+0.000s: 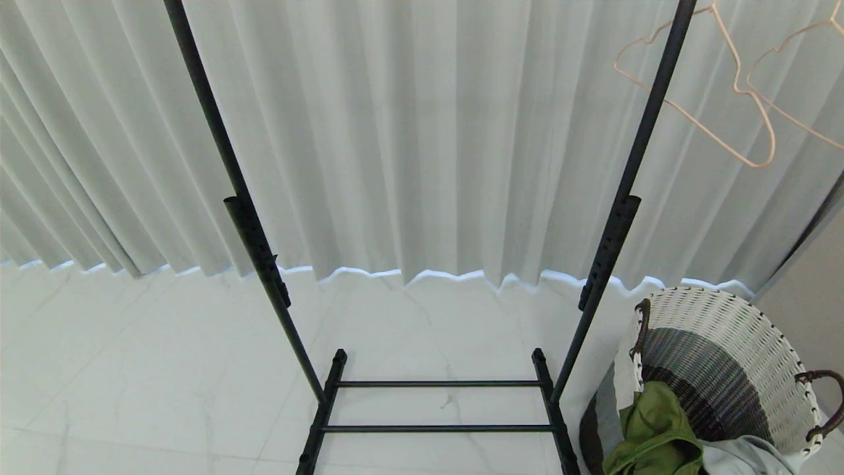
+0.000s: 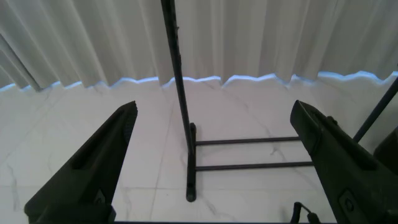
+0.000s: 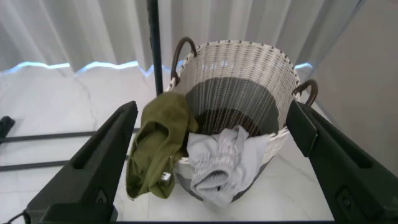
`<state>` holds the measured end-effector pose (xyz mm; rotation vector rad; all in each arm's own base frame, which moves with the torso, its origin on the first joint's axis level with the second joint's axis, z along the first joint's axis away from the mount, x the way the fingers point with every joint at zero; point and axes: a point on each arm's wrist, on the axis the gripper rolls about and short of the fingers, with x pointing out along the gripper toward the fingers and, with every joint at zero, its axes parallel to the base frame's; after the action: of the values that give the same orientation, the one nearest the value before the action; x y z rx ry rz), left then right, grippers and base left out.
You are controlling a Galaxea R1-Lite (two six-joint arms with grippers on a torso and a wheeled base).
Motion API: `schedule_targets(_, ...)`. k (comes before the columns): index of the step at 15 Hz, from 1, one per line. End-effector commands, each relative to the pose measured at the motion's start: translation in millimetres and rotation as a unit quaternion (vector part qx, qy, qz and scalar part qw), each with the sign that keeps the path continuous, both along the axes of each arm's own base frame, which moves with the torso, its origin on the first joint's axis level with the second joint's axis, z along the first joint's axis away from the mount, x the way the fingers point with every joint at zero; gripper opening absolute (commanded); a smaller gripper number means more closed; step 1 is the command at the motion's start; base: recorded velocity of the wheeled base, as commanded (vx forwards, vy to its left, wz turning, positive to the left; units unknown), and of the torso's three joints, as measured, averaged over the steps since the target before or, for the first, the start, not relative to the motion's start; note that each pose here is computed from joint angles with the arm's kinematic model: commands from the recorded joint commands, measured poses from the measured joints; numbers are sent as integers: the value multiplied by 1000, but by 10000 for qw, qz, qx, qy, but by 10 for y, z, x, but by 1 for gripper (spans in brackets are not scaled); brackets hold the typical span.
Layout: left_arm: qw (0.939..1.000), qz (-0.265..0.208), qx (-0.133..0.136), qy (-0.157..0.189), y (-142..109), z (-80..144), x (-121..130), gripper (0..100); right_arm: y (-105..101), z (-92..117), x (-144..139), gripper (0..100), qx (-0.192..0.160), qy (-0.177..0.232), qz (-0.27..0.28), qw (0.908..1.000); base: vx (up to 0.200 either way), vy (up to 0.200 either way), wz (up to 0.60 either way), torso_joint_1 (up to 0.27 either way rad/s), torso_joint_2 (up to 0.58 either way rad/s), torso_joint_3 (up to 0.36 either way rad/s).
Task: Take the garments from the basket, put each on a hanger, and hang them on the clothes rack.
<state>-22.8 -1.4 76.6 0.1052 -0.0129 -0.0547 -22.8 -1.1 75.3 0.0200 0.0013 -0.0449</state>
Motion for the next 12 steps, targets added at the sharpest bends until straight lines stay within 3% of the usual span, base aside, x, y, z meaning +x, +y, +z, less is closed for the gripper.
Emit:
schedule_targets(1, 10000, 0, -3, -4, 0, 0, 0, 100, 0, 0, 0, 100, 0, -1, 2, 10000, 0, 0, 0, -129, 437, 325)
schedule_targets(5, 10000, 1, 5, -4, 0, 0, 0, 100, 0, 1, 1, 100, 0, 7, 2, 10000, 0, 0, 0, -55, 226, 156)
schedule_targets(9, 10000, 8, 12, -4, 0, 0, 0, 100, 0, 1, 1, 100, 0, 7, 2, 10000, 0, -200, 0, -2, 22, 24)
schedule_targets(12, 10000, 1, 5, -4, 0, 0, 0, 100, 0, 1, 1, 100, -16, 8, 2, 10000, 0, 0, 0, 0, 0, 0)
